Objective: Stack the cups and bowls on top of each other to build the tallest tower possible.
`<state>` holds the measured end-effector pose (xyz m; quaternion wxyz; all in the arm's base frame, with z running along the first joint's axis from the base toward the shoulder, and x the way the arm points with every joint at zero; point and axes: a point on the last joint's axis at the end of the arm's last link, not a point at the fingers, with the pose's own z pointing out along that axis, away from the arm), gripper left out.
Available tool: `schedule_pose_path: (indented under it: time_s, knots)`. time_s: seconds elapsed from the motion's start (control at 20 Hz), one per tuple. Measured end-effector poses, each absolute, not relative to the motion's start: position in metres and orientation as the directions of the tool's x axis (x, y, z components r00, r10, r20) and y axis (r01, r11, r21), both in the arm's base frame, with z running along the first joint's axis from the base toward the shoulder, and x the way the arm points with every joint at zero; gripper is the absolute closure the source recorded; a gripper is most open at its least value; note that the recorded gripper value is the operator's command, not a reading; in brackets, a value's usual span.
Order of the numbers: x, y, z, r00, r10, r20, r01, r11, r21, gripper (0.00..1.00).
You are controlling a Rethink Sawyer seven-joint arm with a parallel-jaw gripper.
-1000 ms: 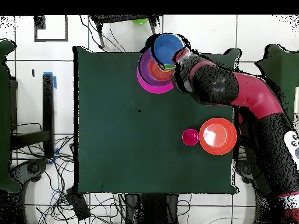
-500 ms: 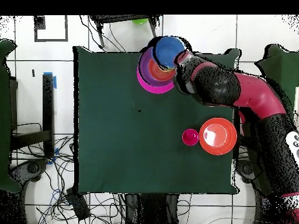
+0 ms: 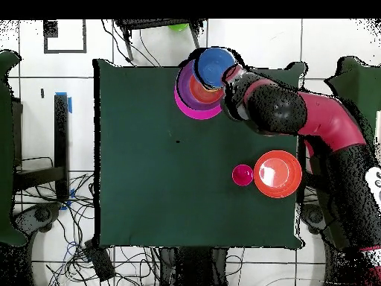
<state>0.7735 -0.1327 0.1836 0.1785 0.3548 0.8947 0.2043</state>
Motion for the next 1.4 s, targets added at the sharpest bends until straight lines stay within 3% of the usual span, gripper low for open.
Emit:
schedule_pose_path:
  time_s: [1.4]
  knots:
    - [0.795,-0.153,0.185,-0.674,0.71,-0.204,0.55,0.667,0.503,1.0]
